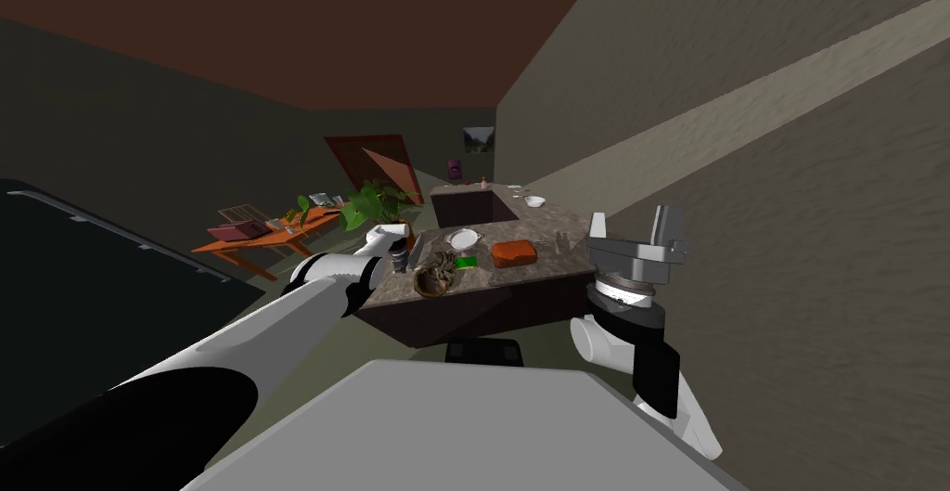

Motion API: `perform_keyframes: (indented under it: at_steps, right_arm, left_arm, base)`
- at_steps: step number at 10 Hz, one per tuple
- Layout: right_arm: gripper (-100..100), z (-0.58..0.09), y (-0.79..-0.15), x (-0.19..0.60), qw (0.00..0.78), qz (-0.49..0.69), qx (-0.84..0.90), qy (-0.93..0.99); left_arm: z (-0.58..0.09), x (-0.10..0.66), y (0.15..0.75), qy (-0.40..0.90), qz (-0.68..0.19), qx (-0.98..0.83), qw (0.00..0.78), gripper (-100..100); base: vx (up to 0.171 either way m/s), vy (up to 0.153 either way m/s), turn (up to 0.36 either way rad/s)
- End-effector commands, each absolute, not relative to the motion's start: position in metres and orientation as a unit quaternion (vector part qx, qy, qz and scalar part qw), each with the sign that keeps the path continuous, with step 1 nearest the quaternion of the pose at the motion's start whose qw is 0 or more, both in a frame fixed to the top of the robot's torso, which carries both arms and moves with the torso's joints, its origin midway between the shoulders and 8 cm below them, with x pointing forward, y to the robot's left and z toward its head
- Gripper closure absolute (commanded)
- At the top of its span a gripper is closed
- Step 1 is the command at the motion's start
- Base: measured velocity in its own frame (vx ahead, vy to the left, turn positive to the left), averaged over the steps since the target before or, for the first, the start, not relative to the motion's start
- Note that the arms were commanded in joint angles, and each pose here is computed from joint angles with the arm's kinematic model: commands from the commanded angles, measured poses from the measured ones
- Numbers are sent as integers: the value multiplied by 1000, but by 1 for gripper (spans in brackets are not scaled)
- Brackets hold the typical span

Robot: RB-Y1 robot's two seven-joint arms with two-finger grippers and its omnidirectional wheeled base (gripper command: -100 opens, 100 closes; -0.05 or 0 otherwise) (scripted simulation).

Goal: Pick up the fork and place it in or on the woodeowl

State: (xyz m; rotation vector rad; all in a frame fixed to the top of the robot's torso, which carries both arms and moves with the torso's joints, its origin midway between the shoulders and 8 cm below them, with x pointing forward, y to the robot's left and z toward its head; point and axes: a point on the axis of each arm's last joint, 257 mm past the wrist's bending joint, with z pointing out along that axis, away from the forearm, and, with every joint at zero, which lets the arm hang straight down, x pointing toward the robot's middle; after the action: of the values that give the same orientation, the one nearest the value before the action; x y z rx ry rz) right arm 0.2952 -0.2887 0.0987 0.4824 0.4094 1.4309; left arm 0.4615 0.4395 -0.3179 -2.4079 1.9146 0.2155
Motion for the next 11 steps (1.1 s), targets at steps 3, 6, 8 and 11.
perform_keyframes:
  at_steps: [3,6,8,11]
  right_arm:
    - [0,99,-289,295,709,645,217,184]
    - [0,99,-289,295,709,645,217,184]
    - [0,99,-289,295,709,645,217,184]
    - [0,99,-289,295,709,645,217,184]
  left_arm:
    - [-310,461,445,619,74,-781,32,100]
    - [-272,469,449,616,79,-783,37,100]
    - [-272,469,449,616,79,-783,37,100]
    - [-254,473,448,615,79,-784,39,100]
  base:
    - [-7,-28,5]
    - [-13,-80,-29]
    - [-18,-52,-6]
    - [-15,-61,-18]
